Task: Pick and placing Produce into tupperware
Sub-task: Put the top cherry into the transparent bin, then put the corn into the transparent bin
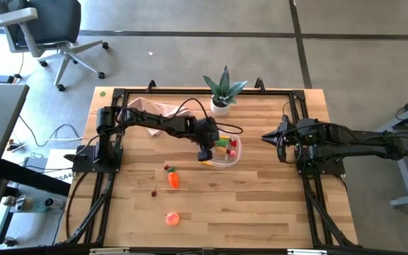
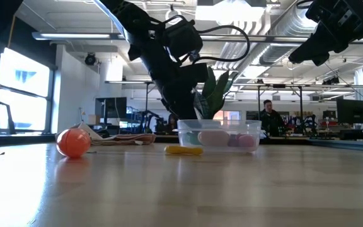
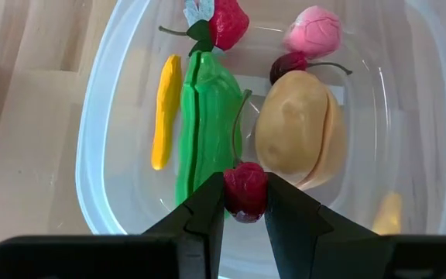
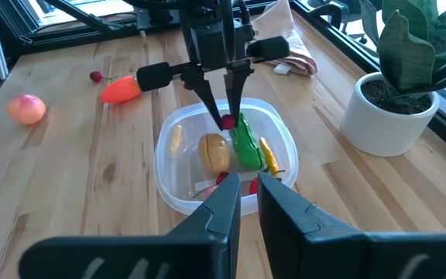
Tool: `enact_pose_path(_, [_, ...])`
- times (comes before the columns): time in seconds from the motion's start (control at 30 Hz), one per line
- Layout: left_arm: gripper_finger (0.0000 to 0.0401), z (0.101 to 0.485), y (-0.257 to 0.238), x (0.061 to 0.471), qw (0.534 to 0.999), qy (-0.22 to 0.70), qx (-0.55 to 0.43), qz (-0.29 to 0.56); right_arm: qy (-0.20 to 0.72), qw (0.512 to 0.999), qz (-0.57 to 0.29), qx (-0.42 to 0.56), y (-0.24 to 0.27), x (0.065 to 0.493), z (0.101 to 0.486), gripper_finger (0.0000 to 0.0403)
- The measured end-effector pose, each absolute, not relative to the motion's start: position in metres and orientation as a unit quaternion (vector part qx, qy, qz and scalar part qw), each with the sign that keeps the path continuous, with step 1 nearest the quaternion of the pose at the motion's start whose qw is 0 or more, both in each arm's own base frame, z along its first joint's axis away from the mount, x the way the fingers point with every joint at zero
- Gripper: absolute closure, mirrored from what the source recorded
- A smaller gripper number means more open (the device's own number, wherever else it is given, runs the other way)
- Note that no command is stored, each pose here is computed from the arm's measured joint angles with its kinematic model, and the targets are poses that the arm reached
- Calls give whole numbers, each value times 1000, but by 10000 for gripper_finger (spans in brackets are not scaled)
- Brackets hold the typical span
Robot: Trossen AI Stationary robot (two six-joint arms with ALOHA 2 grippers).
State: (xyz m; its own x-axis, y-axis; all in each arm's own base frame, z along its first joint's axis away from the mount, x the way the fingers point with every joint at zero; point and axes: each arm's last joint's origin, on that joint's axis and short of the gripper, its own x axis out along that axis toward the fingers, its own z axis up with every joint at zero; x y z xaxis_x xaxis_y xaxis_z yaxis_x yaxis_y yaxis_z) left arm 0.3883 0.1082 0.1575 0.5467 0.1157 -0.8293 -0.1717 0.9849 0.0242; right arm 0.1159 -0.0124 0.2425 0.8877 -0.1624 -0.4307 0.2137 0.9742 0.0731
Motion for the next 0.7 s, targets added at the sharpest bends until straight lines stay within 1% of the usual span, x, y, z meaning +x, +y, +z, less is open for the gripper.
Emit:
enact_pose_path(0.13, [319, 158, 108, 388, 879, 469, -29, 82, 216, 970, -97, 59, -12, 116, 242, 367])
enact_pose_path(0.37, [259, 158, 108, 388, 879, 468, -28, 83, 216, 970, -97, 59, -12, 116, 242, 367])
enact_pose_path(0.47, [236, 158, 109, 388, 878, 469, -21, 96, 216, 970, -97, 59, -12, 116, 242, 367])
enact_pose_path(0.57, [221, 161, 110, 389, 875, 472, -15, 107, 216, 970, -97, 59, -12, 116, 242, 367])
enact_pose_path(0.7, [213, 177, 112, 394, 870, 481, -16, 108, 216, 970, -97, 59, -12, 116, 242, 367])
